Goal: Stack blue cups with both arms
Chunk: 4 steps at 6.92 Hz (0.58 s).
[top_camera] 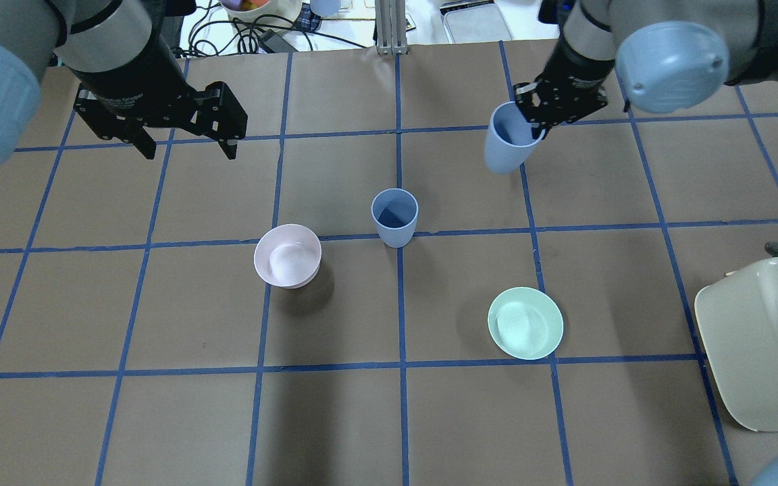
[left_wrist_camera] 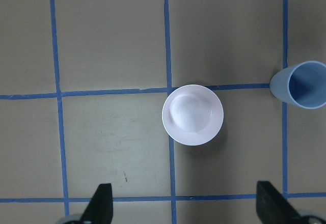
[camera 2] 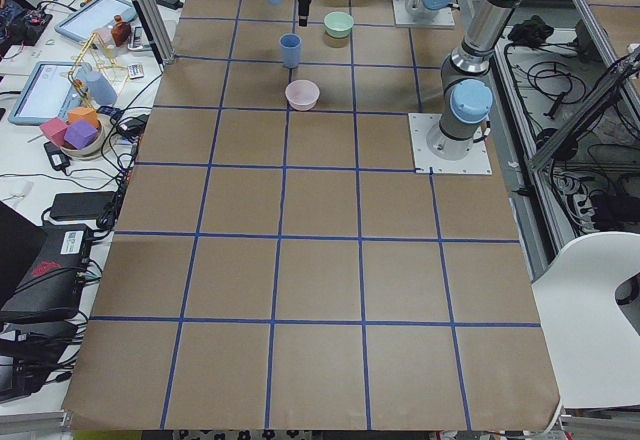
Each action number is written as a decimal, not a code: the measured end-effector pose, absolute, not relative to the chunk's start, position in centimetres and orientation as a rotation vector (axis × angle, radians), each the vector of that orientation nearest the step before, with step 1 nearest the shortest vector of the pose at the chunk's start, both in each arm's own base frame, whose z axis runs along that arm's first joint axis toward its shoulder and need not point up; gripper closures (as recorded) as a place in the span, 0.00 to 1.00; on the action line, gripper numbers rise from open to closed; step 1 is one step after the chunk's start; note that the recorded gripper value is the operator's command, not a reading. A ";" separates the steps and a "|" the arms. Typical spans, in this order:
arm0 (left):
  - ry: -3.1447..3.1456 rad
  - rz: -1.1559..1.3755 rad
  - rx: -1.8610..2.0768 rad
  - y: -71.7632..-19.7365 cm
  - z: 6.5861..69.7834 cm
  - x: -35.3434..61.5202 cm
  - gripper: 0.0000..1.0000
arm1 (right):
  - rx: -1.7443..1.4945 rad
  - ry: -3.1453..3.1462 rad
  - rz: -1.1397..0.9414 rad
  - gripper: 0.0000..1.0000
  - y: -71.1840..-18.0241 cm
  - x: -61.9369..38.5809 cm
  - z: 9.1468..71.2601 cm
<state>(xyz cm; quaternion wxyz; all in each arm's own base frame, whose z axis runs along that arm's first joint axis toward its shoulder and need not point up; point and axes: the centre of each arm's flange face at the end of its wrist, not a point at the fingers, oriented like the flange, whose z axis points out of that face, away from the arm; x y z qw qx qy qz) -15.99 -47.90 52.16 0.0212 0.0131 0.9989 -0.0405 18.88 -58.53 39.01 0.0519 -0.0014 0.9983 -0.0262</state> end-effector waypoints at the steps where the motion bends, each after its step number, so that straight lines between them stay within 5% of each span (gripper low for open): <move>1: 3.096 -0.125 0.040 -47.9 52.2 -16.0 0.00 | -0.005 3.038 -0.075 1.00 -56.2 24.7 39.2; 4: 3.096 -0.126 0.041 -47.9 52.2 -16.0 0.00 | 0.030 3.040 -0.054 1.00 -52.6 31.9 38.5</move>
